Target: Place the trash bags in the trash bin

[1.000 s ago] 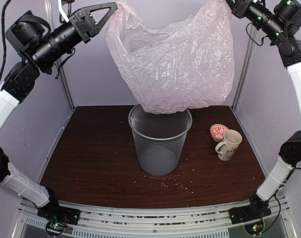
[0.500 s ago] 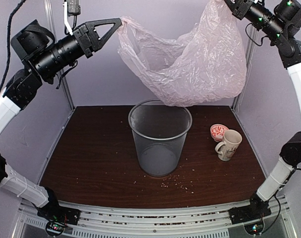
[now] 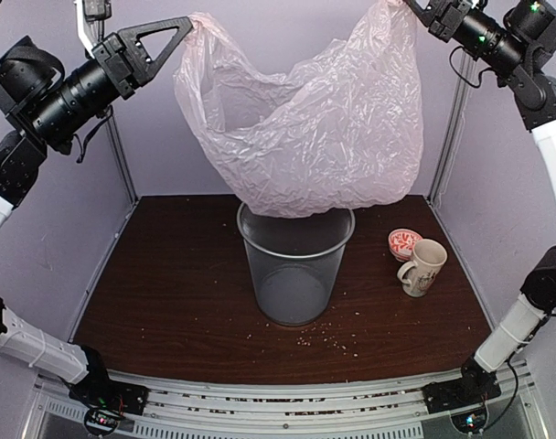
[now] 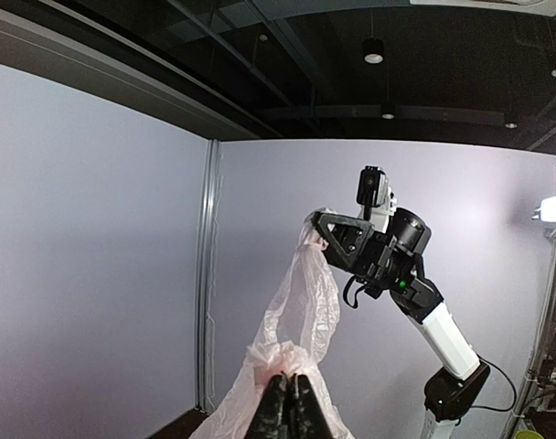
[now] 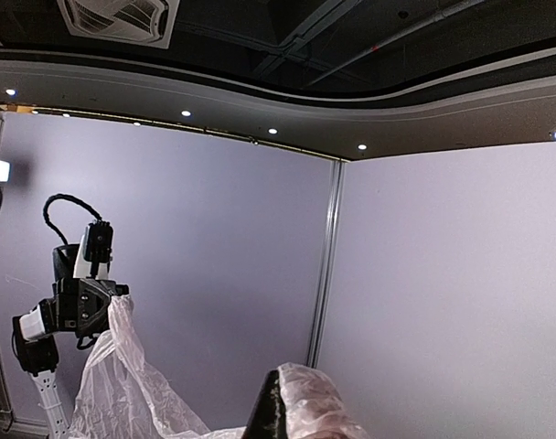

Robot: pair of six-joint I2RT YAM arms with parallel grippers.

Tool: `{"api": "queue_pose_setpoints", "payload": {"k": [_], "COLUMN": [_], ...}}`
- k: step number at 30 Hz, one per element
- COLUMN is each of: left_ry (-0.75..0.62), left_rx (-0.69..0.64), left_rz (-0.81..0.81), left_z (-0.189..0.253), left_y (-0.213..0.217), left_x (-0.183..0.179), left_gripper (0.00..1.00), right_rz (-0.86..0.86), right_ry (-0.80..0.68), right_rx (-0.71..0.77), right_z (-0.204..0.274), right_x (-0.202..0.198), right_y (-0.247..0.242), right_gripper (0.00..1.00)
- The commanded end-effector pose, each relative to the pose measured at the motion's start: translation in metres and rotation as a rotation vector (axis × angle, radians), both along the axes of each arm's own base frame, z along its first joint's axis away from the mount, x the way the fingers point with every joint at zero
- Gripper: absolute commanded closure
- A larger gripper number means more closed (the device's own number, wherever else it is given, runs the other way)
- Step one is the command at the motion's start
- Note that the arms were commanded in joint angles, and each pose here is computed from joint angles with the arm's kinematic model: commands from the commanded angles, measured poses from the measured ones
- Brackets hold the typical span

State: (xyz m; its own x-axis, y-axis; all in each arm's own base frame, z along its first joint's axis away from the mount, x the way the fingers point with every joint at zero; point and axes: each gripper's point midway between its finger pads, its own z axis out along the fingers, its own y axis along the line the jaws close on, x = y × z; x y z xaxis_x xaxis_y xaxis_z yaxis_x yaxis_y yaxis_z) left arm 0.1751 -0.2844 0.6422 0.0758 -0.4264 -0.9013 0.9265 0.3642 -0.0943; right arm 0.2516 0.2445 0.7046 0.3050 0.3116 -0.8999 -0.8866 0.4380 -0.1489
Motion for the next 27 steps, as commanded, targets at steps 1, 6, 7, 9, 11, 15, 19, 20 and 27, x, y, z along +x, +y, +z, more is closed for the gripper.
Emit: {"api": "queue_pose_setpoints", "payload": {"k": [1, 6, 7, 9, 11, 15, 19, 20, 27], "left_ry": [0.009, 0.067, 0.088, 0.124, 0.149, 0.166, 0.188, 0.199, 0.292], "left_rx": [-0.015, -0.004, 0.001, 0.015, 0.024, 0.025, 0.009, 0.002, 0.012], "left_rz": [-0.004, 0.112, 0.146, 0.207, 0.256, 0.314, 0.401, 0.432, 0.690], "left_z": [-0.002, -0.022, -0.027, -0.035, -0.040, -0.043, -0.048, -0.050, -0.074], "left_y": [0.008, 0.019, 0.022, 0.027, 0.034, 0.047, 0.068, 0.074, 0.111], "left_x": [-0.005, 0.013, 0.018, 0.028, 0.033, 0.036, 0.039, 0.041, 0.066], "left_gripper": [1.00, 1.00, 1.00, 1.00, 1.00, 1.00, 1.00, 1.00, 1.00], "right_rz": [0.053, 0.070, 0.073, 0.082, 0.095, 0.127, 0.146, 0.140, 0.072], "right_ry": [0.008, 0.087, 0.099, 0.119, 0.135, 0.157, 0.182, 0.186, 0.218], "right_rx": [0.005, -0.024, -0.028, -0.036, -0.041, -0.050, -0.054, -0.058, -0.131], "right_z": [-0.001, -0.030, -0.034, -0.042, -0.048, -0.055, -0.062, -0.064, -0.083], "right_x": [-0.017, 0.003, 0.006, 0.011, 0.013, 0.014, 0.022, 0.025, 0.038], "right_y": [0.001, 0.020, 0.023, 0.030, 0.038, 0.051, 0.062, 0.063, 0.047], "right_gripper": [1.00, 1.00, 1.00, 1.00, 1.00, 1.00, 0.94, 0.90, 0.45]}}
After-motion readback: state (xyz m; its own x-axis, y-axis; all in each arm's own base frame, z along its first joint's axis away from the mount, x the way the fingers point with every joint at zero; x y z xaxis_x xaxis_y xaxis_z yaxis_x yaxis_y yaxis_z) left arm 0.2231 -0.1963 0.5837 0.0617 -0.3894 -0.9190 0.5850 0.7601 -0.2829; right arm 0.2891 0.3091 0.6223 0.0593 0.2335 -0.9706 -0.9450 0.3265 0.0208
